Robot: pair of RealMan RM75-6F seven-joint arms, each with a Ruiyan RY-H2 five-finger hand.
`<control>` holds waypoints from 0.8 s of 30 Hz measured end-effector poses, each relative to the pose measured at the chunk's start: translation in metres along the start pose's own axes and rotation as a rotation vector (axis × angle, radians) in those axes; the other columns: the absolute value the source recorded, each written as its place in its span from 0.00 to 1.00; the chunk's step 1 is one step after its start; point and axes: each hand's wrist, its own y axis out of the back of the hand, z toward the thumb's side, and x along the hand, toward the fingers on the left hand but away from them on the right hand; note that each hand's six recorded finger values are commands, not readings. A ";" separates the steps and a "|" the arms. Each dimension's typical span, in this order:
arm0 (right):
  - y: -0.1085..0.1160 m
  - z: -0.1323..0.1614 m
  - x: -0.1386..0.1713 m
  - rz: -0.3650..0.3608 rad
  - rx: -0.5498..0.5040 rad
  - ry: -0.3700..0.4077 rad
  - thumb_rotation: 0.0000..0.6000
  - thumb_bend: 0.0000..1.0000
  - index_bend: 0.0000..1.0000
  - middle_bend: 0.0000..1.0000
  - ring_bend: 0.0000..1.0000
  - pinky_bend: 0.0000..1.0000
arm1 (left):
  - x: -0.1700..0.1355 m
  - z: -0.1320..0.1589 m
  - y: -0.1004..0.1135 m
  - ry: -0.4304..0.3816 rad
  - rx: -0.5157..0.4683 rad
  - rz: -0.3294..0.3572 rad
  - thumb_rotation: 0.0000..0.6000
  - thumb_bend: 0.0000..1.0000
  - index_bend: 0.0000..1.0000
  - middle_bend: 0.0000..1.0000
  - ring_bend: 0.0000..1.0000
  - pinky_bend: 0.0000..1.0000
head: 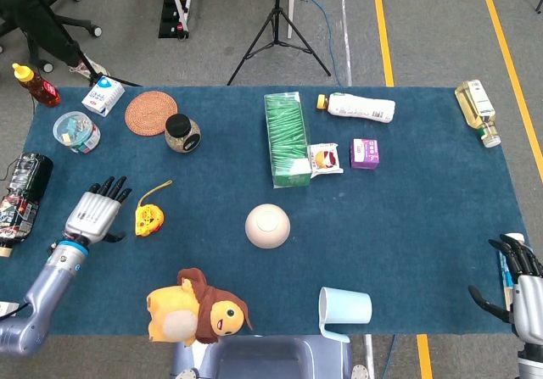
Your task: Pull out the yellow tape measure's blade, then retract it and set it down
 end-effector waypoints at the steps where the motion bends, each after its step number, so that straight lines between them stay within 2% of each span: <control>1: 0.000 0.000 0.000 0.000 0.000 0.000 1.00 0.21 0.19 0.17 0.18 0.27 | 0.001 0.000 0.000 0.001 0.001 0.001 0.72 0.19 0.09 0.02 0.00 0.17; 12: 0.000 -0.003 -0.001 0.002 0.002 -0.012 1.00 0.20 0.19 0.17 0.18 0.27 | 0.022 0.020 -0.006 -0.019 -0.004 0.000 0.71 0.19 0.09 0.02 0.00 0.17; 24: 0.001 -0.010 0.001 -0.001 -0.002 -0.022 1.00 0.21 0.19 0.17 0.18 0.27 | 0.034 0.060 0.012 -0.091 -0.043 0.018 0.72 0.19 0.09 0.02 0.00 0.17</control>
